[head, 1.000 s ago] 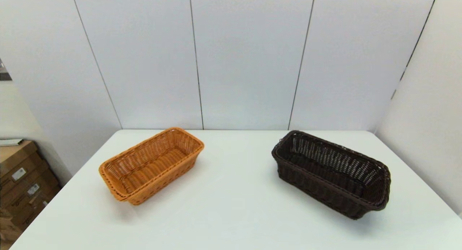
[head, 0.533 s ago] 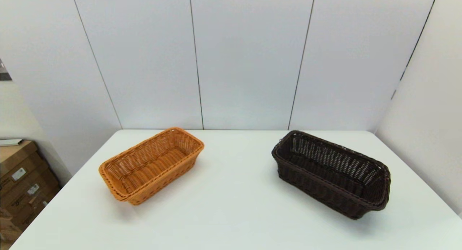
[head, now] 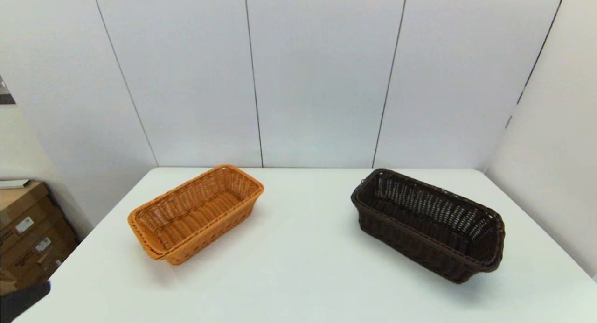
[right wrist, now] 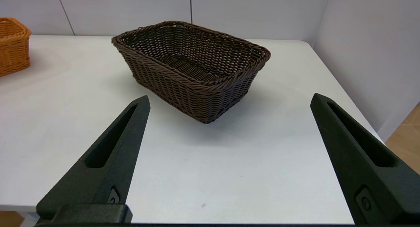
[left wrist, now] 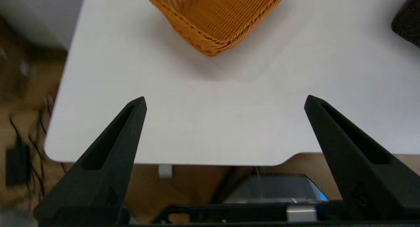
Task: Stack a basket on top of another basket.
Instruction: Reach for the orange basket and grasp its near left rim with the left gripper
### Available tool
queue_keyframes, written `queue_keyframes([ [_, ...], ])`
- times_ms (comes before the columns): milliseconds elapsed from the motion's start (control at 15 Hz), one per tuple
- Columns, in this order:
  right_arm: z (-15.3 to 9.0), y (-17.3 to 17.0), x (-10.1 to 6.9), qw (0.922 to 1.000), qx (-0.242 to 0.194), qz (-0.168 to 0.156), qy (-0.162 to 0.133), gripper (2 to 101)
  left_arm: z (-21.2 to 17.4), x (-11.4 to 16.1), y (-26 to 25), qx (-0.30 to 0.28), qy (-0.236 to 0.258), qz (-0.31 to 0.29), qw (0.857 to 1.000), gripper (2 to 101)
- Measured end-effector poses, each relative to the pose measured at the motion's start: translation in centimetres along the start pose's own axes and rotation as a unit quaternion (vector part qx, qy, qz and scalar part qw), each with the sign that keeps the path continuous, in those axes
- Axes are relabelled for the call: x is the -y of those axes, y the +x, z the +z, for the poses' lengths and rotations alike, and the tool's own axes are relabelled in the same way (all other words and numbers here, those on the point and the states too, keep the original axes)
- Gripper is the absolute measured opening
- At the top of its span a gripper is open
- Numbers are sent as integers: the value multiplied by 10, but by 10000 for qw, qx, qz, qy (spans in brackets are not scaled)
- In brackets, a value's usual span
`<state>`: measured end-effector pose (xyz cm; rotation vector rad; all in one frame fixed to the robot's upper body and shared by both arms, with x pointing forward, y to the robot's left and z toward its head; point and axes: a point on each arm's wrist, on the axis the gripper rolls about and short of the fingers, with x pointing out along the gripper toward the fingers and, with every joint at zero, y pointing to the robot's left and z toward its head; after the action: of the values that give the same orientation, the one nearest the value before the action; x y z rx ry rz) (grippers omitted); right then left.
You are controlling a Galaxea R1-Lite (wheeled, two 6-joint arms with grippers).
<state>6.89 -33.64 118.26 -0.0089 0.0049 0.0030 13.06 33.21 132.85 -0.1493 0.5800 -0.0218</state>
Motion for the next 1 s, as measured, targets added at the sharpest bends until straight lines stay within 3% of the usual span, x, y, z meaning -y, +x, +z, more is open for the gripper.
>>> queue_keyframes([
  [200,0,0,0,10000,0,2,0,971,64,4,66,-1079,-898,364,9894,978],
  [400,0,0,0,10000,0,4,0,971,97,3,145,-1885,-1891,904,9595,978],
  [667,0,0,0,10000,2,4,0,971,102,-1,225,-2399,-2908,1463,9146,978],
  [1000,0,0,0,10000,0,6,0,971,85,-9,284,-2611,-3211,1698,8944,978],
])
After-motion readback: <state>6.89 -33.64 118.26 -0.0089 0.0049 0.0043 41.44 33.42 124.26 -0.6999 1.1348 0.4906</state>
